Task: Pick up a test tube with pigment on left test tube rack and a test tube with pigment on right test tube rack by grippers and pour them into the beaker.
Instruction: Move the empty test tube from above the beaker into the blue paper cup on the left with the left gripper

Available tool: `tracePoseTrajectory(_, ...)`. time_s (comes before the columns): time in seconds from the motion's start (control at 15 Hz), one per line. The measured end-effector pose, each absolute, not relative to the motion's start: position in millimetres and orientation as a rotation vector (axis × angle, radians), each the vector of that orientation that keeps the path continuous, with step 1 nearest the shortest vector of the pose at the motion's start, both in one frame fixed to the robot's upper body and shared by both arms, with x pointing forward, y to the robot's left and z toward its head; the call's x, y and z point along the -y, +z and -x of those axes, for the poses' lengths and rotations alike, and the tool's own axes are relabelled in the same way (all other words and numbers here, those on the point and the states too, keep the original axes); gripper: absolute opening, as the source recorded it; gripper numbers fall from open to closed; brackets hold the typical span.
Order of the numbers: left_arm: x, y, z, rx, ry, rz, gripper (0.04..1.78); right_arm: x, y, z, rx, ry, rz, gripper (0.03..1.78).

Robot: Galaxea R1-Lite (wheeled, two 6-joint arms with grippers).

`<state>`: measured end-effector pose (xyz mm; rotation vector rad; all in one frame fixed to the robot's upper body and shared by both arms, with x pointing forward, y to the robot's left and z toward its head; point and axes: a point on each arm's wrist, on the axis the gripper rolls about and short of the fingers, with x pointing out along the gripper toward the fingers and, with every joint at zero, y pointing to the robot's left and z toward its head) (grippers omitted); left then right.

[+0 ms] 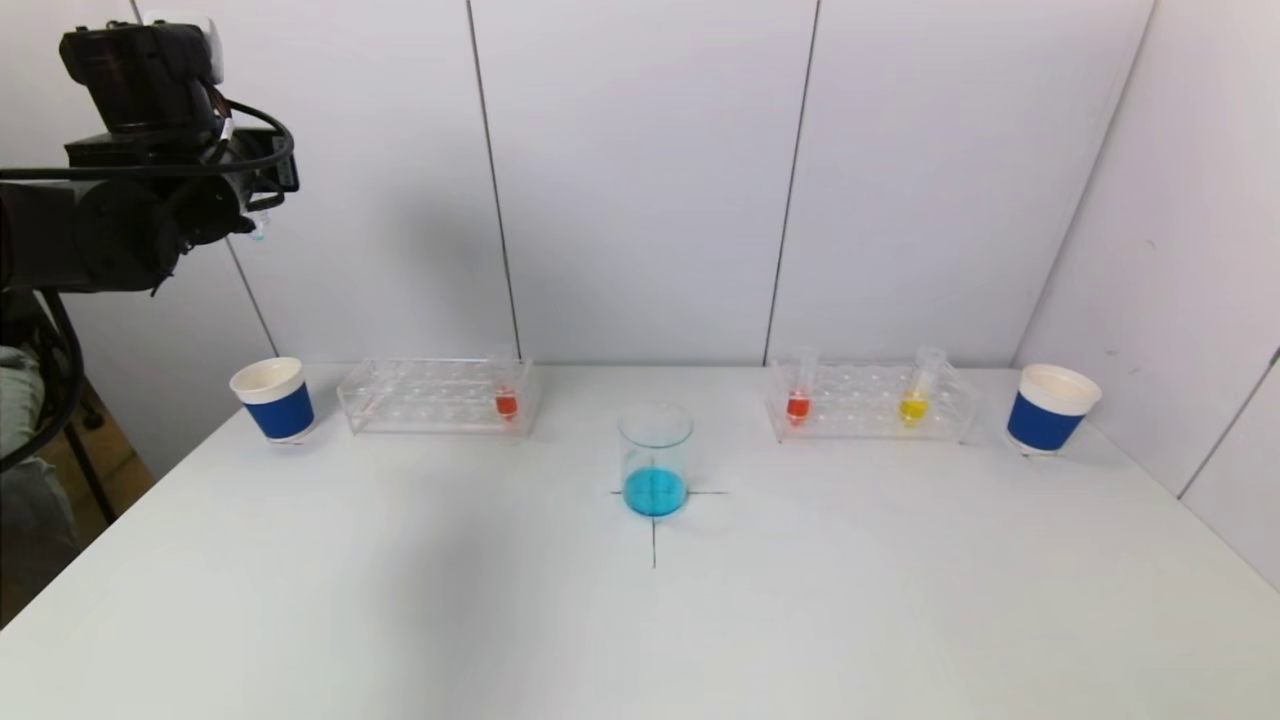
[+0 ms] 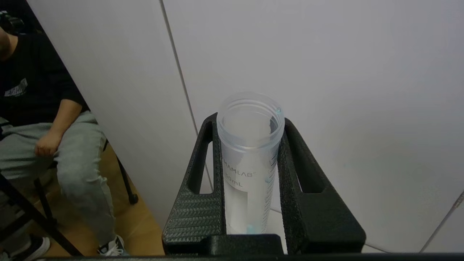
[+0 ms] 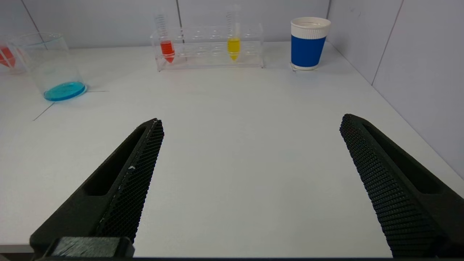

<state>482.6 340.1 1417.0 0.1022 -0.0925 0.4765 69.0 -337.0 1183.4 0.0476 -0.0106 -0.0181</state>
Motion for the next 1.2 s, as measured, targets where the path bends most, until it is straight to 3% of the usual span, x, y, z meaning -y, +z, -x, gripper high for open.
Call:
tracePoseTrajectory(0.67,-406.0,1361.7,-495.3,-0.018,0.561,-0.04,0.44,337.0,1183.4,-69.0,0.011,-0.018,-0.047,1.77)
tracePoseTrajectory(1.2,-410.7,1305.0,-516.3,-0.036,0.549,-0.056,0.44,337.0,1183.4,-69.0,0.011,-0.018,-0.048,1.77)
